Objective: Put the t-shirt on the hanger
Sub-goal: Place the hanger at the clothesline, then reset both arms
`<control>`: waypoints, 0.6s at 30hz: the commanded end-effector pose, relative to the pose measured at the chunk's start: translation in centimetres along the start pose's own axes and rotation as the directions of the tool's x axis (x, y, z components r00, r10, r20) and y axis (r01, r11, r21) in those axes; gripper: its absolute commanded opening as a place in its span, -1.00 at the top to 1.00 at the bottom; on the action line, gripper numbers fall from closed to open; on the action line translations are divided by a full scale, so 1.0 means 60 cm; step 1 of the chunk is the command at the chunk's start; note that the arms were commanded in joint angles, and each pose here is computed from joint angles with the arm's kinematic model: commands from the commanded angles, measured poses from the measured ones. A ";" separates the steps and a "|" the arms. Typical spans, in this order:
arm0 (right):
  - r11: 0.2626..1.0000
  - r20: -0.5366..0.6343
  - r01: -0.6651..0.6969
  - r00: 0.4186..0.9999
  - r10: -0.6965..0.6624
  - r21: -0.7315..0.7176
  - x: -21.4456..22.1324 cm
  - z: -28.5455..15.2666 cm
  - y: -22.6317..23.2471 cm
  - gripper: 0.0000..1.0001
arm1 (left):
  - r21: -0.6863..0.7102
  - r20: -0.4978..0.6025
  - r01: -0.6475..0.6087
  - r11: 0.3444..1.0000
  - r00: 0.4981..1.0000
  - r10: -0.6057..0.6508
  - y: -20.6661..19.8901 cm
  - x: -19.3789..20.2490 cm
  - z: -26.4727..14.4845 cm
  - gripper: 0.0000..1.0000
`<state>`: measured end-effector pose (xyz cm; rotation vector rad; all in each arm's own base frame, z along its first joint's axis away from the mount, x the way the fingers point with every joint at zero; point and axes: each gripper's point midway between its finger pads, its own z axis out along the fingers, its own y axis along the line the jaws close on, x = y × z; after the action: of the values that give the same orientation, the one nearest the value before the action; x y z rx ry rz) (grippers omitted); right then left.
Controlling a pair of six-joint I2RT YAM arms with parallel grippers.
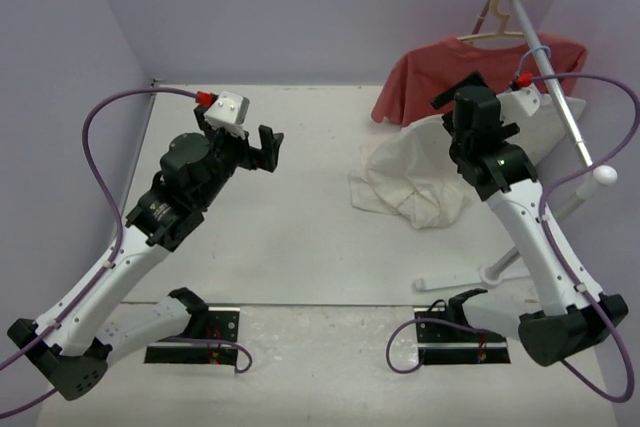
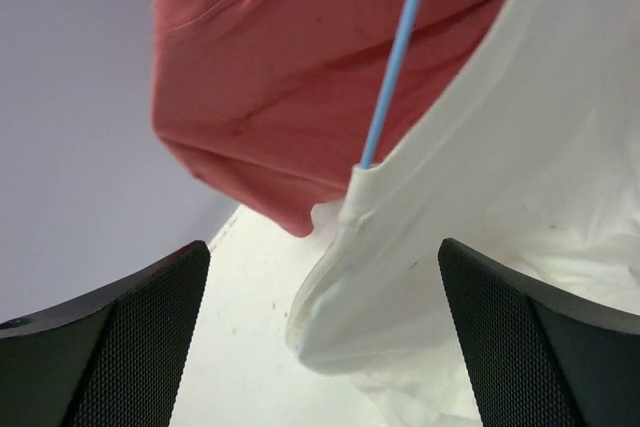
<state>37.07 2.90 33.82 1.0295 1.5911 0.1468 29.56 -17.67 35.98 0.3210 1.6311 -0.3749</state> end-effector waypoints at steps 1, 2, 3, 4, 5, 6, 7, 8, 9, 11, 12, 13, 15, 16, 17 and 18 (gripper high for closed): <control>0.928 -0.059 0.238 0.962 -0.265 -0.288 0.004 -0.078 0.035 -0.97 | -0.258 0.010 0.038 0.965 0.999 -0.036 0.076 -0.016 -0.012 -1.00; 0.879 -0.039 0.336 0.929 -0.369 -0.338 0.006 -0.094 0.030 -0.97 | -0.360 0.019 0.061 0.931 0.998 -0.057 0.104 -0.019 -0.020 -1.00; 0.855 -0.051 0.337 0.921 -0.386 -0.394 0.011 -0.115 0.032 -0.97 | -0.416 0.000 0.049 0.908 0.999 -0.054 0.120 -0.010 -0.025 -1.00; 0.760 -0.012 0.446 0.859 -0.512 -0.474 0.013 -0.148 0.021 -0.97 | -0.491 0.007 0.073 0.868 0.997 -0.079 0.140 -0.013 -0.039 -1.00; 0.713 0.006 0.478 0.833 -0.554 -0.512 0.011 -0.168 0.014 -0.98 | -0.531 0.011 0.082 0.844 0.996 -0.090 0.152 -0.011 -0.048 -1.00; 0.697 0.001 0.472 0.828 -0.560 -0.540 0.008 -0.187 0.009 -0.97 | -0.562 0.007 0.074 0.824 0.996 -0.085 0.162 -0.009 -0.059 -1.00; 0.660 0.011 0.500 0.802 -0.598 -0.561 -0.005 -0.212 -0.008 -0.97 | -0.595 0.015 0.092 0.798 0.995 -0.103 0.172 -0.001 -0.071 -1.00; 0.628 0.032 0.519 0.785 -0.619 -0.579 -0.019 -0.234 -0.020 -0.97 | -0.615 0.034 0.110 0.781 0.993 -0.113 0.179 0.002 -0.084 -1.00; 0.606 0.058 0.524 0.783 -0.620 -0.598 -0.033 -0.255 -0.027 -0.97 | -0.621 0.054 0.124 0.774 0.992 -0.116 0.184 0.001 -0.097 -1.00; 0.559 0.091 0.493 0.798 -0.596 -0.666 -0.051 -0.306 -0.034 -0.97 | -0.629 0.061 0.134 0.766 0.990 -0.123 0.190 0.016 -0.115 -1.00; 0.530 0.103 0.472 0.807 -0.582 -0.705 -0.056 -0.329 -0.037 -0.97 | -0.636 0.062 0.137 0.760 0.990 -0.127 0.193 0.025 -0.124 -1.00; 0.527 0.098 0.458 0.813 -0.573 -0.716 -0.060 -0.341 -0.045 -0.98 | -0.642 0.058 0.137 0.755 0.990 -0.130 0.196 0.033 -0.132 -1.00; 0.559 0.086 0.461 0.818 -0.568 -0.689 -0.071 -0.346 -0.071 -0.97 | -0.664 0.048 0.130 0.736 0.990 -0.132 0.205 0.049 -0.152 -1.00; 0.579 0.086 0.480 0.813 -0.576 -0.659 -0.074 -0.341 -0.090 -0.97 | -0.675 0.042 0.123 0.727 0.991 -0.129 0.210 0.057 -0.162 -1.00; 0.595 0.088 0.505 0.803 -0.589 -0.626 -0.076 -0.335 -0.112 -0.97 | -0.684 0.034 0.115 0.720 0.992 -0.126 0.214 0.065 -0.172 -1.00; 0.604 0.106 0.517 0.806 -0.583 -0.606 -0.082 -0.332 -0.123 -0.97 | -0.695 0.035 0.113 0.710 0.992 -0.124 0.219 0.073 -0.183 -1.00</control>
<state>17.23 5.73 42.76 0.0230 1.6194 0.4068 26.58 -4.06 33.84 -0.2674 1.6819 0.0719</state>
